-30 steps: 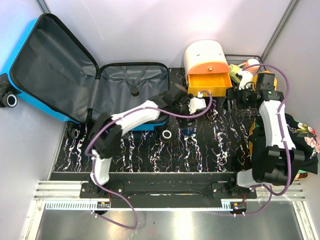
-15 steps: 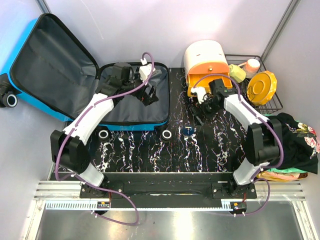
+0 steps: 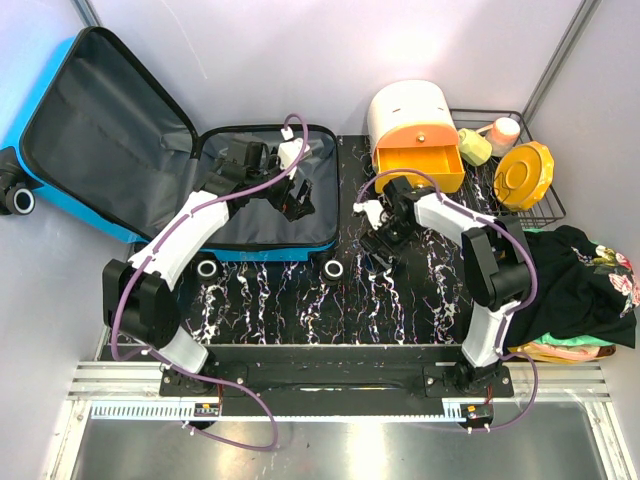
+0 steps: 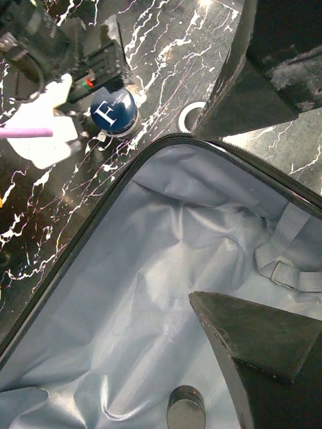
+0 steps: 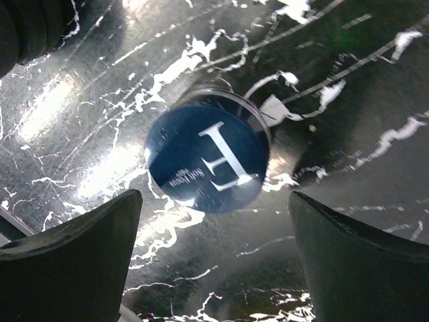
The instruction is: Open, take out, and arrange the luggage
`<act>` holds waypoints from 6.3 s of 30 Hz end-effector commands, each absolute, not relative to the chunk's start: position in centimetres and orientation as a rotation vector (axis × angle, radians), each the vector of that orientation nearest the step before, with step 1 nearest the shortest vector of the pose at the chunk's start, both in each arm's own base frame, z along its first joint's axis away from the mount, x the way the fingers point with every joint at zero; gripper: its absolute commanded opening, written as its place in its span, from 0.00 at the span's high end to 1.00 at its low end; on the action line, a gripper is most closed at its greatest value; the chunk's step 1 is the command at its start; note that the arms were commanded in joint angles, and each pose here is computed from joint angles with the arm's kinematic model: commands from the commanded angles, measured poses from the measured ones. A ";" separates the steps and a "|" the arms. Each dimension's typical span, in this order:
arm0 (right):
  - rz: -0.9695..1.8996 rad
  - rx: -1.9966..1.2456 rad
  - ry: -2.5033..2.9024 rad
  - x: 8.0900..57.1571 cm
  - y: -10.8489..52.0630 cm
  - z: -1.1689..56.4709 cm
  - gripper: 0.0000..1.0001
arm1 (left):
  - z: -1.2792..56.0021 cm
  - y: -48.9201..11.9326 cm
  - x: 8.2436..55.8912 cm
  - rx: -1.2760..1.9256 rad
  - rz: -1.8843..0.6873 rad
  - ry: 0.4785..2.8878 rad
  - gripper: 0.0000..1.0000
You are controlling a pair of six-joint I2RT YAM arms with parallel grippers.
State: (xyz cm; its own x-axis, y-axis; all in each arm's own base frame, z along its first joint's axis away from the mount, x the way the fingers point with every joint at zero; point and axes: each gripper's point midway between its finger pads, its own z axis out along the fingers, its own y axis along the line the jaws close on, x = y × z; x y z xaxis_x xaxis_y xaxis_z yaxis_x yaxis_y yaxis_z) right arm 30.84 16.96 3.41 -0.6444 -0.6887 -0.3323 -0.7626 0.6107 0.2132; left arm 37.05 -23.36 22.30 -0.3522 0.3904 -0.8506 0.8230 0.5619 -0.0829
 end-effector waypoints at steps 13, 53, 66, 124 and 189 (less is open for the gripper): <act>0.316 -1.254 2.527 33.2 19.4 2.2 0.01 | 24.3 -22.5 38.2 0.925 -0.610 1.899 0.01; 0.148 -0.430 2.261 50.9 7.4 24.0 0.49 | 24.7 -23.4 40.7 0.911 -0.636 1.886 0.02; 0.181 -0.436 2.323 52.2 7.9 22.2 0.03 | 24.3 -22.1 41.3 0.882 -0.606 1.913 0.01; 0.487 -0.052 1.795 55.1 7.6 27.3 0.36 | 26.9 -22.7 42.9 0.854 -0.625 1.901 0.01; 0.641 0.061 1.993 48.1 8.7 25.5 0.16 | 11.5 -12.2 57.9 0.283 -0.414 2.289 0.01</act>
